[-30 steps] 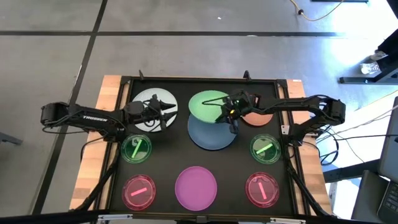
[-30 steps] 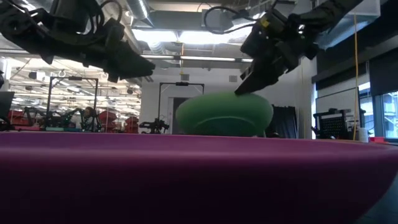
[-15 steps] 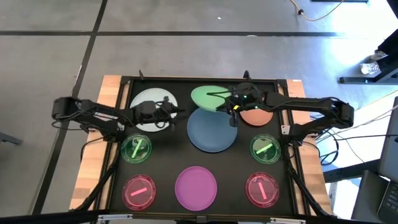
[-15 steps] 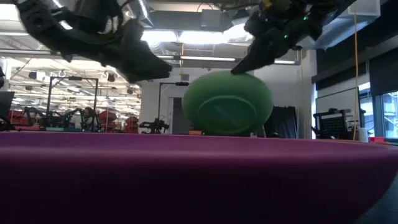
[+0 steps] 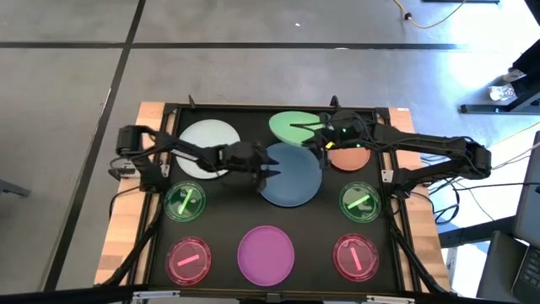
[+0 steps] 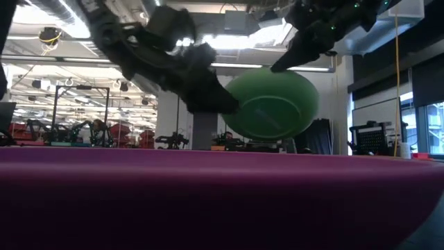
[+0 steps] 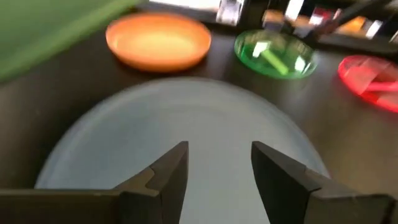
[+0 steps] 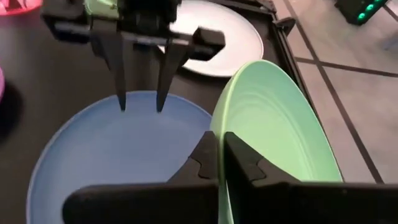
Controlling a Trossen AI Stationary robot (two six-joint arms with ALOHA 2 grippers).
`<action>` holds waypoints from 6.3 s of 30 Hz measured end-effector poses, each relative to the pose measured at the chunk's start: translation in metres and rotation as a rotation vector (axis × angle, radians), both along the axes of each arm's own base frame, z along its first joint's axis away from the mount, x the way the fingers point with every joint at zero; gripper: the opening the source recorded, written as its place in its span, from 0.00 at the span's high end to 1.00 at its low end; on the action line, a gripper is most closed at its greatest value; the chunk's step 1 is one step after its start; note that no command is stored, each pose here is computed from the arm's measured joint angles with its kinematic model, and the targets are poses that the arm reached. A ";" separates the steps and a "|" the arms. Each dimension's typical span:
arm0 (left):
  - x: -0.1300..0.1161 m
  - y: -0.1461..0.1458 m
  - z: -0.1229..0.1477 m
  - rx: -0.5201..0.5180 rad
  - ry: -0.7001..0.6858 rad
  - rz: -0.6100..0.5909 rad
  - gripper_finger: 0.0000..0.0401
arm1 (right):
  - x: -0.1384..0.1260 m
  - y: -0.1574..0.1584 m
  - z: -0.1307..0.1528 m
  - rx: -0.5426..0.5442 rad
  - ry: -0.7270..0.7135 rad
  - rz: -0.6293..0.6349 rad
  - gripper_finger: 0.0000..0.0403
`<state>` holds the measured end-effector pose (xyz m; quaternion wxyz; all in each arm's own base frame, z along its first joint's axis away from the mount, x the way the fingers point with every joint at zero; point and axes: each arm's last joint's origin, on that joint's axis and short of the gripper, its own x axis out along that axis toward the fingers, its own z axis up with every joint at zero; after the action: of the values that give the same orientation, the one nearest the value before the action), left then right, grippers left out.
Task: Stack plastic plates
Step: Remove the green plate from the blue plate, then stack the light blue plate on the blue plate
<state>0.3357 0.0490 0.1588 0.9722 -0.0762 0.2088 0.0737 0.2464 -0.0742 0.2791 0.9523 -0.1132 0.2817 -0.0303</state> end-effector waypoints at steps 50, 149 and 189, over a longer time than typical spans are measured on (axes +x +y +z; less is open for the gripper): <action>-0.027 -0.121 0.015 0.064 0.530 -0.121 0.58 | 0.039 -0.010 -0.087 0.123 0.187 0.045 1.00; -0.090 -0.091 0.029 0.277 0.531 0.342 0.98 | -0.003 0.126 -0.098 0.003 0.111 0.252 0.64; 0.004 -0.173 0.023 0.465 0.268 -0.284 0.98 | -0.071 0.154 -0.032 -0.054 0.046 0.174 0.64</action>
<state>0.3397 -0.1237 0.1817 0.9280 0.1886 0.3213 -0.0077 0.1751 0.0794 0.2472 0.9413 -0.1634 0.2917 0.0474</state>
